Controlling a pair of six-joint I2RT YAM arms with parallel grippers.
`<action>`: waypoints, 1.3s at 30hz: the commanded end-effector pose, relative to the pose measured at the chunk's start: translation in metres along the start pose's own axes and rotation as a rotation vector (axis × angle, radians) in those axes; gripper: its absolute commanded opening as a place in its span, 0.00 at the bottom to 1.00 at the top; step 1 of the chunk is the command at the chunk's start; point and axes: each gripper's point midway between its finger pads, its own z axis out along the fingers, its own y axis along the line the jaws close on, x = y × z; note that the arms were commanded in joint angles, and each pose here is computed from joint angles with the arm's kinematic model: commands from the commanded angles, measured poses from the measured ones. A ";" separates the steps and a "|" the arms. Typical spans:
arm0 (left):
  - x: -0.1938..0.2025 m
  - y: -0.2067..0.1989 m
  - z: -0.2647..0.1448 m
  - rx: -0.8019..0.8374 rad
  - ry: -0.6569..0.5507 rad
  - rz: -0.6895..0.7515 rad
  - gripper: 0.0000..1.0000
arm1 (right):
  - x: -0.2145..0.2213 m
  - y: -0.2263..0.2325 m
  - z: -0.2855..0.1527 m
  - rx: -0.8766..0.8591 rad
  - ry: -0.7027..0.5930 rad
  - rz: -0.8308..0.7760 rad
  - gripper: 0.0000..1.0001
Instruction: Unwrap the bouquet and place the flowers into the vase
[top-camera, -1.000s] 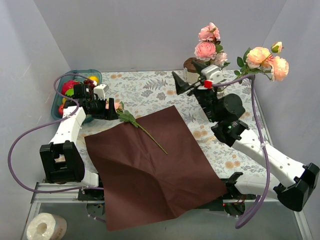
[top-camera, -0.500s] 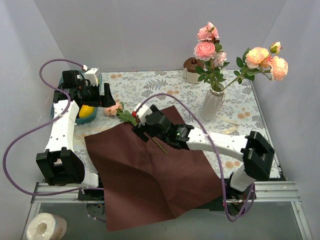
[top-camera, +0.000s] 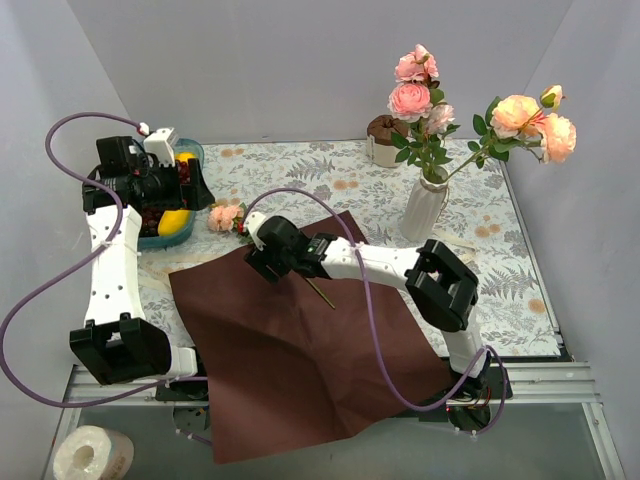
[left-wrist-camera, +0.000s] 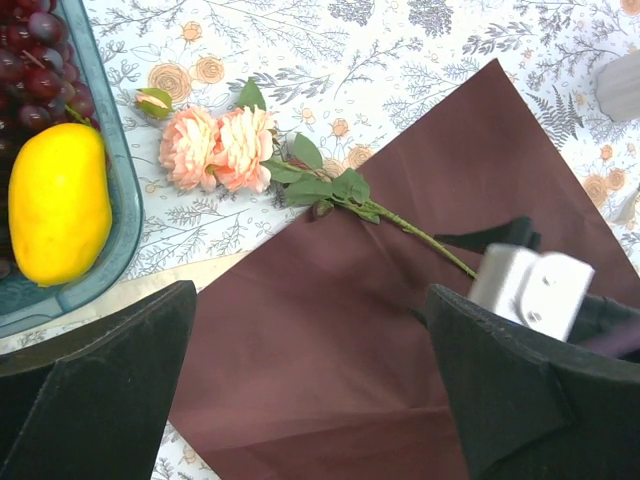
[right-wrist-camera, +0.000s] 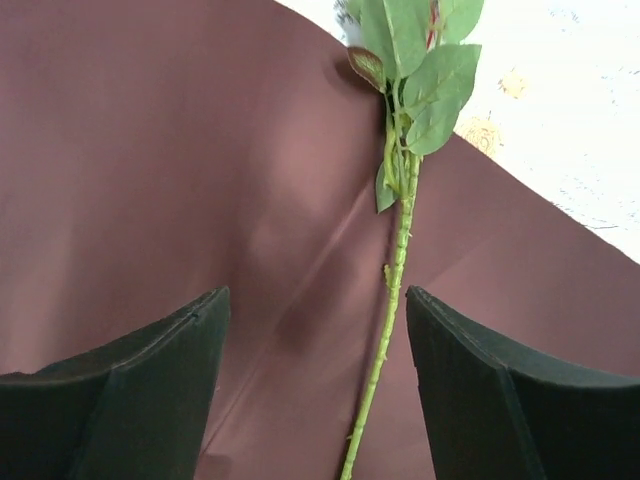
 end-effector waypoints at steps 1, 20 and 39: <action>-0.005 0.005 -0.019 -0.075 -0.044 0.011 0.98 | -0.002 -0.023 0.011 -0.035 0.026 0.054 0.76; 0.006 0.009 -0.013 -0.073 -0.052 -0.029 0.98 | 0.015 -0.045 0.040 -0.066 0.064 0.056 0.66; -0.001 0.001 -0.024 -0.042 -0.065 0.078 0.98 | 0.018 -0.051 0.072 -0.055 0.140 0.020 0.34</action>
